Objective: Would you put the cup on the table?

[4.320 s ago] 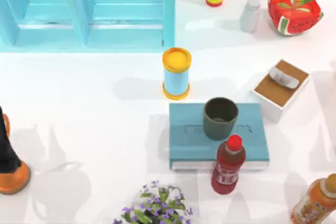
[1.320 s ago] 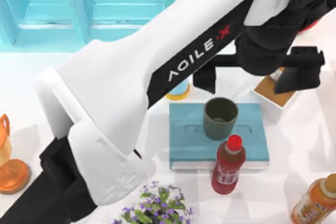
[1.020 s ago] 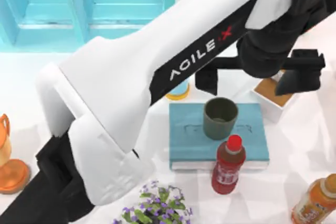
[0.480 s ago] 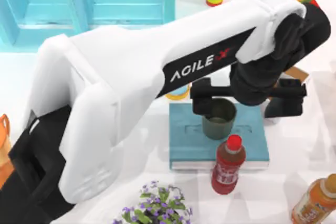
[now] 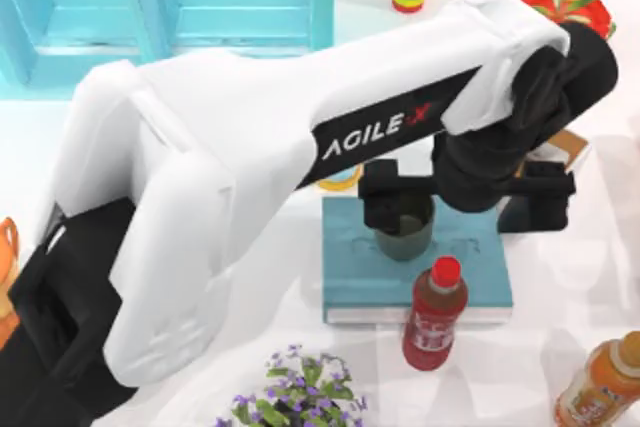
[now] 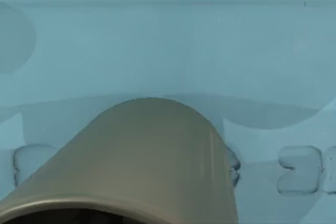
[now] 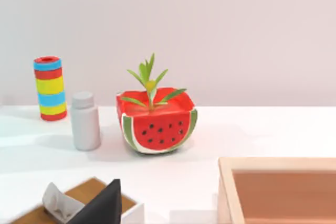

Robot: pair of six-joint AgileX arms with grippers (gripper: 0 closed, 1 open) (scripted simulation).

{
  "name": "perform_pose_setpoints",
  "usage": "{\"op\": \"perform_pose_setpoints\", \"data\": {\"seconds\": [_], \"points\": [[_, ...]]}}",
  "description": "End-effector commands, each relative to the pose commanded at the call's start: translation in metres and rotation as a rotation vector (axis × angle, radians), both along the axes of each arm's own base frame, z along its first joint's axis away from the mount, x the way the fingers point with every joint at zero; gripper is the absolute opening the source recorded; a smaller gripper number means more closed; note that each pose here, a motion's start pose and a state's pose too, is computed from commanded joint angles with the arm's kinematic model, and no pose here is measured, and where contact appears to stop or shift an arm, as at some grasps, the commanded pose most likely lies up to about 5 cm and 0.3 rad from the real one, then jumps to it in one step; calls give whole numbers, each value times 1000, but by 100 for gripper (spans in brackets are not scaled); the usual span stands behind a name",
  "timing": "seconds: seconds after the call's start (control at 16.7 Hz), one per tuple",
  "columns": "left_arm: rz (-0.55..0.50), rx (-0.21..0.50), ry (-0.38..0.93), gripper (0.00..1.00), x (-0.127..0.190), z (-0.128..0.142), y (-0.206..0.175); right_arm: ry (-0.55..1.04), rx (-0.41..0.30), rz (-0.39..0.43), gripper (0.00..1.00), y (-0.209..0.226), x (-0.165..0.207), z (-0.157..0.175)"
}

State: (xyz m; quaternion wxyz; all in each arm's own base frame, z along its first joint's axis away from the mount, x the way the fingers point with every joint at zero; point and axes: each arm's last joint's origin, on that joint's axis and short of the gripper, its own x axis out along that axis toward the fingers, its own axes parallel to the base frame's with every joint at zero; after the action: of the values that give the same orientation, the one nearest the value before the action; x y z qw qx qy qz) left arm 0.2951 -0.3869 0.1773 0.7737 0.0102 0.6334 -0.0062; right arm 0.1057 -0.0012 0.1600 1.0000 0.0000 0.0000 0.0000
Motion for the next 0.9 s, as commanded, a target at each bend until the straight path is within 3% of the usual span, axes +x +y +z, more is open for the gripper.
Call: {"op": "perform_pose_setpoints", "data": {"seconds": [0.72, 0.9], "points": [[0, 0, 0, 2, 0, 0, 0, 0, 0, 0, 100, 0, 0, 0], [0, 0, 0, 0, 0, 0, 0, 0, 0, 0, 100, 0, 0, 0]]}}
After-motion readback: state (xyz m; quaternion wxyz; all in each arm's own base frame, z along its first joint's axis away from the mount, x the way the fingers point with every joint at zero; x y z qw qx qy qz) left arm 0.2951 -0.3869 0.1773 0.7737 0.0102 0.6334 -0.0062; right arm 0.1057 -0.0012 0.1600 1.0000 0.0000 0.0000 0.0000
